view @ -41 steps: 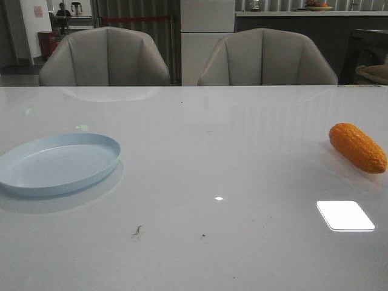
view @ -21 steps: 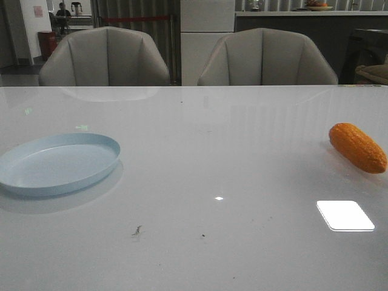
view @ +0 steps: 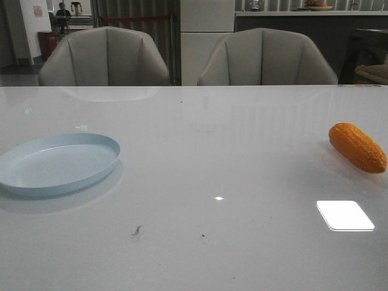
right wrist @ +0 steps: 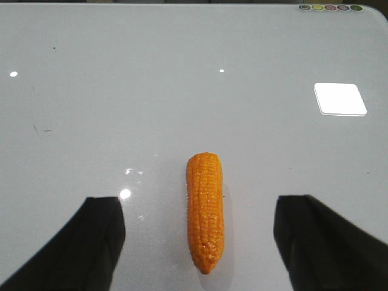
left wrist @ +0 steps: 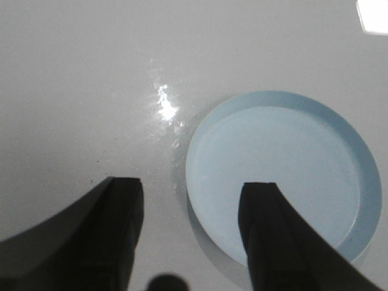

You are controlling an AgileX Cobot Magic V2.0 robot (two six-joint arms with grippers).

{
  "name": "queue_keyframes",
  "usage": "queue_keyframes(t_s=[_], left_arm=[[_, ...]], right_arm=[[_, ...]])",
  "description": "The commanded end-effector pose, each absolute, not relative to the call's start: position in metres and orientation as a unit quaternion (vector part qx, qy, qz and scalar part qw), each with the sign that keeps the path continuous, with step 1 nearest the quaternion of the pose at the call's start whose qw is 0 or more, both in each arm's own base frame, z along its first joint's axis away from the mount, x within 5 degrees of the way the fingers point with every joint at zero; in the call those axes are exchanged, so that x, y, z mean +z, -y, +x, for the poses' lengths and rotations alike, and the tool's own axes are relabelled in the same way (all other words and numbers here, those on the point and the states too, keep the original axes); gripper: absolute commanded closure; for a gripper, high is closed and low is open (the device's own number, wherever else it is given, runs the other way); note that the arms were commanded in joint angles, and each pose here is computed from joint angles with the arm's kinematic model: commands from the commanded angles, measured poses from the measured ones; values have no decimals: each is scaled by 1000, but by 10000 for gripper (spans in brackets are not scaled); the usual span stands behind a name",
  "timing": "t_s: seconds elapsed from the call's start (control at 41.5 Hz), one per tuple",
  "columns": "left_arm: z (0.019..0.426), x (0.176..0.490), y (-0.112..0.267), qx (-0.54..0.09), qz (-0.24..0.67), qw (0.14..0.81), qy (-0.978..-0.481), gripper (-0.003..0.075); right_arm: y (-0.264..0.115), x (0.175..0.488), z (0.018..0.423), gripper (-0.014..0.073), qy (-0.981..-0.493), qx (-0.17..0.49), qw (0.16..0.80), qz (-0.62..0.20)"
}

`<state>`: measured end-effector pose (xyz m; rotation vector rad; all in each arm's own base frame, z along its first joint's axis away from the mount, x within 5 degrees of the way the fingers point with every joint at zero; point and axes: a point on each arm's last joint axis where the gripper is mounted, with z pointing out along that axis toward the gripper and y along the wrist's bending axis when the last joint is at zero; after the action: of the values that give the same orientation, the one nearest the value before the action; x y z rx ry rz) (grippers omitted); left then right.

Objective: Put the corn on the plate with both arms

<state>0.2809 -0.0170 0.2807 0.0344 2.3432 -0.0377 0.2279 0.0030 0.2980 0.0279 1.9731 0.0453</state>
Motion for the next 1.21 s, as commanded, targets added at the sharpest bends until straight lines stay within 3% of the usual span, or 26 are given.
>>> queue_keyframes(t_s=[0.0, 0.289, 0.507, 0.772, 1.013, 1.11, 1.182], left_arm=[[301, 300, 19, -19, 8, 385, -923, 295], [370, 280, 23, -16, 6, 273, -962, 295], [406, 247, 25, -6, 8, 187, -982, 300], [421, 204, 26, -4, 8, 135, -991, 300], [424, 186, 27, -6, 6, 112, -994, 302], [424, 181, 27, -6, 6, 104, -994, 347], [423, 180, 27, -6, 6, 101, -995, 443]], right_arm=[[-2, 319, 230, -17, -798, 16, 602, 14], [-2, 319, 230, -17, -798, 16, 602, 14], [-2, 319, 230, -17, -799, 16, 601, 14], [-2, 316, 229, -17, -809, 17, 588, 13], [-2, 315, 229, -17, -811, 17, 585, 13], [-2, 315, 229, -17, -811, 17, 585, 13], [-2, 315, 229, -17, -811, 17, 585, 13]])
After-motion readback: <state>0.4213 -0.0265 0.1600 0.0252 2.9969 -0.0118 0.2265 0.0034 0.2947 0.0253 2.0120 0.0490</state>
